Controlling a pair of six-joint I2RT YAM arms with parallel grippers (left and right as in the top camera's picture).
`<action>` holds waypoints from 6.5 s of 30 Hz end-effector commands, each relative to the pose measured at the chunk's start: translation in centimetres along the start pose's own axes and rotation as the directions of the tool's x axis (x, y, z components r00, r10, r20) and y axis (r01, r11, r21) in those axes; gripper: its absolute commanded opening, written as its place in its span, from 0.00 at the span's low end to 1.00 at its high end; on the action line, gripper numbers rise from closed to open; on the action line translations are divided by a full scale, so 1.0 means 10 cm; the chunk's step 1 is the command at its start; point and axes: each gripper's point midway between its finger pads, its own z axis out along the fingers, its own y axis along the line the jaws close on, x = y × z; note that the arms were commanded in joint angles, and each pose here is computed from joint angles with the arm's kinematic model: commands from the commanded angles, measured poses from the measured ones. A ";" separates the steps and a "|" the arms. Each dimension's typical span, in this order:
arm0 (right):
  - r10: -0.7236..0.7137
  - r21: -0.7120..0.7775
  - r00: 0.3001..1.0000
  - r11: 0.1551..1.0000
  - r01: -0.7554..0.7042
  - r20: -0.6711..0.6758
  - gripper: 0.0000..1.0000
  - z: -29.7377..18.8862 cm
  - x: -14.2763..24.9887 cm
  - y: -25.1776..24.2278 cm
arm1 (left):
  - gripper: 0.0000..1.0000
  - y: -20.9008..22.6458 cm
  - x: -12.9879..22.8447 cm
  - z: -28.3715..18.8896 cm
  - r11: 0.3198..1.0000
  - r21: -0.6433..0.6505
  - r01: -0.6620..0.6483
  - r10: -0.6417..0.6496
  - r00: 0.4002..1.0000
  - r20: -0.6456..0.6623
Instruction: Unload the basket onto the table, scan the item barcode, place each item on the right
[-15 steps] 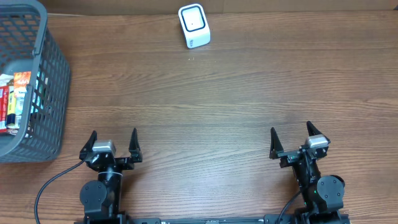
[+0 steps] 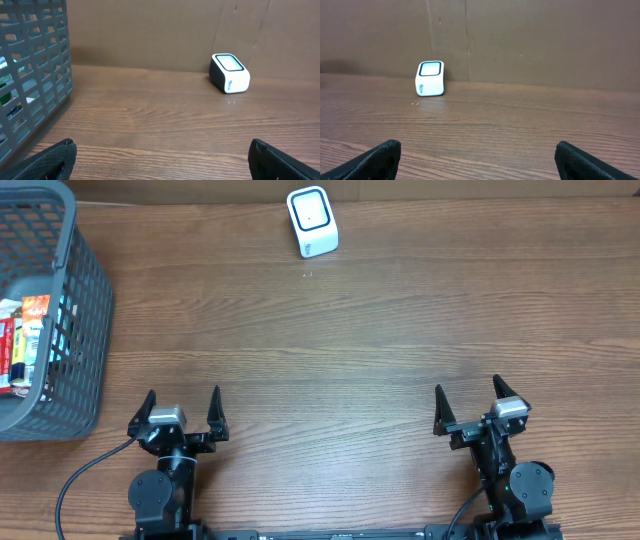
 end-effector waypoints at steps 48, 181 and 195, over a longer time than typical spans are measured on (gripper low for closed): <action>-0.004 0.016 1.000 1.000 0.004 0.005 1.00 0.00 0.01 -0.03 | 1.00 0.02 0.00 0.00 1.000 -0.013 -0.015 0.015 1.000 0.003; -0.004 0.016 1.000 1.000 0.004 0.005 1.00 0.00 0.01 -0.03 | 1.00 0.12 -0.05 -0.01 0.997 -0.070 -0.015 0.017 1.000 0.025; -0.004 0.016 1.000 1.000 0.004 0.005 1.00 0.00 0.01 -0.03 | 0.99 -0.07 -0.53 -0.16 0.999 0.023 0.036 -0.038 0.997 0.074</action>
